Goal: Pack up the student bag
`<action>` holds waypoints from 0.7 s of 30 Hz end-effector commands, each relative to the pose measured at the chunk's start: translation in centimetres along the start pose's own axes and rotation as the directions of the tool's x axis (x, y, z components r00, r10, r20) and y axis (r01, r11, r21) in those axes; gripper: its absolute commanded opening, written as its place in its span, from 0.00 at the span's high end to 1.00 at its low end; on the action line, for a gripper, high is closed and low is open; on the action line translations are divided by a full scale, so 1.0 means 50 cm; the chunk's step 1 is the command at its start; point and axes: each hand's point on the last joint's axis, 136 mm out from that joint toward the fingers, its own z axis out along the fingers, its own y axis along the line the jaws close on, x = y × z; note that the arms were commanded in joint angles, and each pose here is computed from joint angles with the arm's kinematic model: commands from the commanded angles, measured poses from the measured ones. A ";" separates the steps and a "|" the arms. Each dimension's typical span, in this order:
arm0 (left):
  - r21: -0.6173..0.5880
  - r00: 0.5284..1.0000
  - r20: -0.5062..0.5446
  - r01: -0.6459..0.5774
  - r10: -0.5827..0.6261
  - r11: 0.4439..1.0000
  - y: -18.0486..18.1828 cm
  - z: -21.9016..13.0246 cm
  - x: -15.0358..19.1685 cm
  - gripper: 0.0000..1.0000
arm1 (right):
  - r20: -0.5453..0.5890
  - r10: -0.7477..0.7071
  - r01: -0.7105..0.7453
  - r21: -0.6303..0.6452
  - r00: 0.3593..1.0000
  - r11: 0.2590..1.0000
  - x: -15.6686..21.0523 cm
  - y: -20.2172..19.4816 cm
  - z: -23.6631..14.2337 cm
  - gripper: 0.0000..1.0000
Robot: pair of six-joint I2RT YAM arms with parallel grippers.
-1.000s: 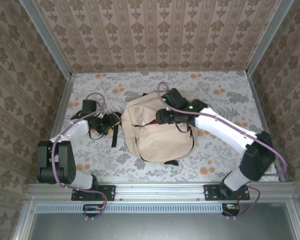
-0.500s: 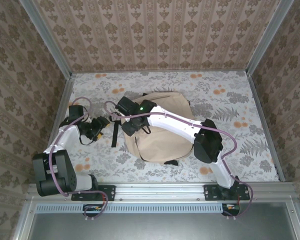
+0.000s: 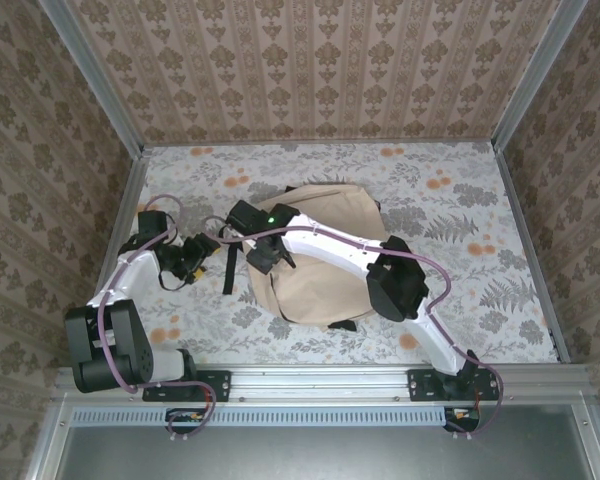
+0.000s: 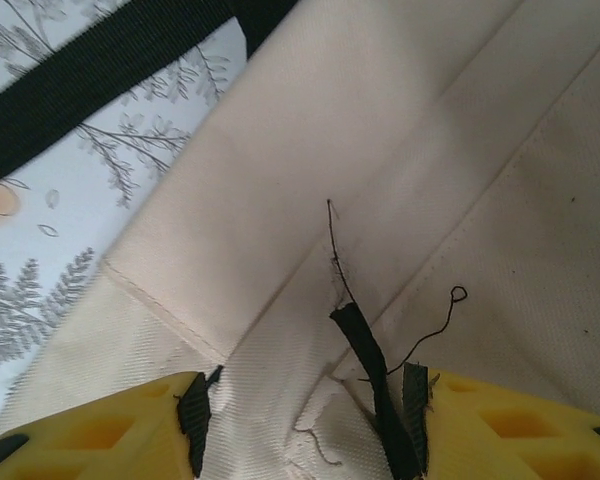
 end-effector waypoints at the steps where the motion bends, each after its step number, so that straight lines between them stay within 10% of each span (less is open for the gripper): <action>1: 0.004 1.000 0.000 -0.015 0.015 1.000 -0.001 -0.009 0.005 0.30 | -0.035 -0.040 0.043 0.100 0.999 0.994 0.006 -0.036 0.007 0.43; 12: 0.011 1.000 0.000 -0.018 0.018 1.000 -0.005 -0.012 0.004 0.29 | -0.068 -0.070 0.082 0.183 0.995 0.980 0.011 -0.059 0.030 0.52; 21: 0.015 1.000 -0.003 -0.022 0.022 1.000 -0.006 -0.012 0.005 0.29 | -0.022 -0.053 0.056 0.235 0.998 0.970 -0.007 -0.081 -0.004 0.81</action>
